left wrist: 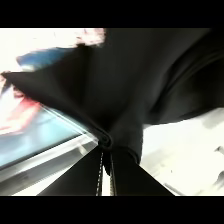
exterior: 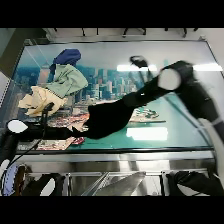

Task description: Fold the shirts.

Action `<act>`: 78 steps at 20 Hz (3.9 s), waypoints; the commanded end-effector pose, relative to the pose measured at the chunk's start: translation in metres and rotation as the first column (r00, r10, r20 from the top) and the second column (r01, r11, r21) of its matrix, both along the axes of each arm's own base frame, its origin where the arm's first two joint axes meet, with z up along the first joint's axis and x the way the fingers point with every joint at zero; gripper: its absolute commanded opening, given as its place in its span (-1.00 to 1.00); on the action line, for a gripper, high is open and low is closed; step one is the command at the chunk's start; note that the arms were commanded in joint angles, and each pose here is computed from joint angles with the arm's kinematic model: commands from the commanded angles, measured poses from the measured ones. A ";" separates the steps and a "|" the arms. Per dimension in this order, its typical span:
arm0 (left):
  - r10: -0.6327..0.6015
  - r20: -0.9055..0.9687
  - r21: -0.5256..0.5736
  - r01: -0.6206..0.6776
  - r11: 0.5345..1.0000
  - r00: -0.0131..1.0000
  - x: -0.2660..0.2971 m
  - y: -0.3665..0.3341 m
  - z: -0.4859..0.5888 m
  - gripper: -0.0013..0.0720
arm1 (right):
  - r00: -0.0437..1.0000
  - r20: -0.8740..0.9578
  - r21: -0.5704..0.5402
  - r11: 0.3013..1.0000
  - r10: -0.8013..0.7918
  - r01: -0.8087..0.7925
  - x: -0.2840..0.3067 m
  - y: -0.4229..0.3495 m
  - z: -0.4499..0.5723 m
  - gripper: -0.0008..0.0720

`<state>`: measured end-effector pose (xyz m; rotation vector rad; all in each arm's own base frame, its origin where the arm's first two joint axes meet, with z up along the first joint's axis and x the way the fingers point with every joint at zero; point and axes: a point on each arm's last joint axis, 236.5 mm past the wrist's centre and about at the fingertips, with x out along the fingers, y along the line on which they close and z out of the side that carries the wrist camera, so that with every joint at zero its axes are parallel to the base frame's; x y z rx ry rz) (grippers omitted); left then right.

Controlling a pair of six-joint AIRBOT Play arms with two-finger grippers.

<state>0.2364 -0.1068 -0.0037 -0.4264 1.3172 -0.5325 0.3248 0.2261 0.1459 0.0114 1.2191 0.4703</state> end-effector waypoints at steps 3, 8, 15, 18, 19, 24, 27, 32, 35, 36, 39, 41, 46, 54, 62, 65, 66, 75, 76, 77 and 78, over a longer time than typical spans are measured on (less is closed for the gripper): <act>0.155 0.039 -0.008 -0.155 0.988 0.987 0.027 0.043 0.042 -0.92 | 0.983 0.064 -0.035 0.984 -0.170 0.173 -0.024 -0.093 0.053 -0.91; 0.062 0.170 0.011 -0.064 0.998 0.984 0.042 0.023 0.112 -0.92 | 0.984 0.057 0.025 0.985 -0.170 0.169 -0.030 -0.085 0.061 -0.91; 0.076 0.591 0.064 -0.140 0.988 0.803 0.023 0.023 0.294 -0.92 | 0.976 0.159 0.179 0.976 -0.151 0.122 -0.067 -0.072 0.113 -0.91; 0.111 0.636 0.128 -0.246 0.961 0.764 0.013 0.046 0.326 -0.92 | 0.974 0.184 0.211 0.973 -0.130 0.090 -0.088 -0.065 0.127 -0.91; 0.114 0.635 0.159 -0.273 0.949 0.764 0.018 0.056 0.328 -0.92 | 0.976 0.177 0.213 0.973 -0.123 0.084 -0.090 -0.061 0.126 -0.91; 0.058 0.460 0.197 -0.166 0.966 0.886 0.096 0.059 0.275 -0.92 | 0.999 0.008 0.140 0.989 -0.043 0.041 -0.065 -0.017 0.044 -0.91; -0.052 0.277 0.215 -0.009 0.977 0.959 0.150 0.037 0.186 -0.92 | 1.000 -0.011 0.113 0.993 -0.016 0.017 -0.026 0.012 -0.029 -0.91; -0.091 0.026 0.405 0.073 0.911 0.996 0.178 0.047 0.076 -0.92 | 0.987 0.156 0.202 0.977 0.037 -0.068 0.051 0.063 -0.072 -0.91; -0.051 0.064 0.488 0.014 0.873 0.997 0.196 0.063 0.065 -0.92 | 0.980 0.199 0.214 0.976 -0.010 -0.033 0.081 0.070 -0.093 -0.91; -0.037 0.068 0.491 -0.001 0.871 0.997 0.197 0.065 0.066 -0.92 | 0.967 0.255 0.223 0.974 -0.023 -0.036 0.094 0.073 -0.089 -0.91; -0.044 0.018 0.495 0.029 0.868 0.999 0.184 0.066 0.066 -0.92 | 0.854 0.515 0.261 0.963 -0.079 -0.069 0.141 0.076 -0.041 -0.91; -0.049 -0.001 0.493 0.043 0.869 0.999 0.178 0.065 0.067 -0.92 | 0.771 0.616 0.317 0.947 -0.163 -0.053 0.165 0.075 -0.009 -0.91; -0.066 -0.053 0.489 0.084 0.868 0.996 0.165 0.060 0.065 -0.92 | 0.819 0.539 0.334 0.943 -0.195 0.005 0.169 0.066 -0.029 0.95; -0.054 -0.100 0.483 0.096 0.870 0.993 0.154 0.060 0.065 -0.92 | 0.963 -0.137 0.259 0.930 -0.234 0.263 -0.021 -0.050 -0.093 0.95; -0.051 -0.127 0.356 0.093 0.930 0.991 0.147 0.046 0.071 -0.92 | 0.827 -0.427 0.455 0.704 -0.364 0.545 -0.042 0.082 -0.194 0.94; -0.031 -0.125 0.314 0.069 0.947 0.992 0.149 0.048 0.074 -0.92 | 0.824 -0.465 0.485 0.686 -0.322 0.542 -0.024 0.138 -0.210 0.94; -0.024 -0.123 0.307 0.061 0.950 0.992 0.150 0.050 0.075 -0.92 | 0.827 -0.472 0.502 0.678 -0.305 0.537 -0.017 0.156 -0.211 0.94; -0.006 -0.113 0.292 0.039 0.956 0.994 0.153 0.054 0.076 -0.92 | 0.784 -0.504 0.539 0.577 -0.363 0.613 0.050 0.220 -0.236 0.74; -0.005 -0.108 0.292 0.036 0.956 0.994 0.154 0.054 0.076 -0.92 | 0.779 -0.513 0.537 0.573 -0.361 0.619 0.050 0.220 -0.235 0.12; -0.005 -0.108 0.292 0.036 0.956 0.994 0.154 0.054 0.076 -0.92 | 0.794 -0.510 0.545 0.590 -0.331 0.596 0.046 0.221 -0.233 -0.90; -0.003 -0.109 0.294 0.035 0.955 0.994 0.154 0.055 0.076 -0.92 | 0.810 -0.505 0.557 0.605 -0.297 0.569 0.043 0.221 -0.228 -0.91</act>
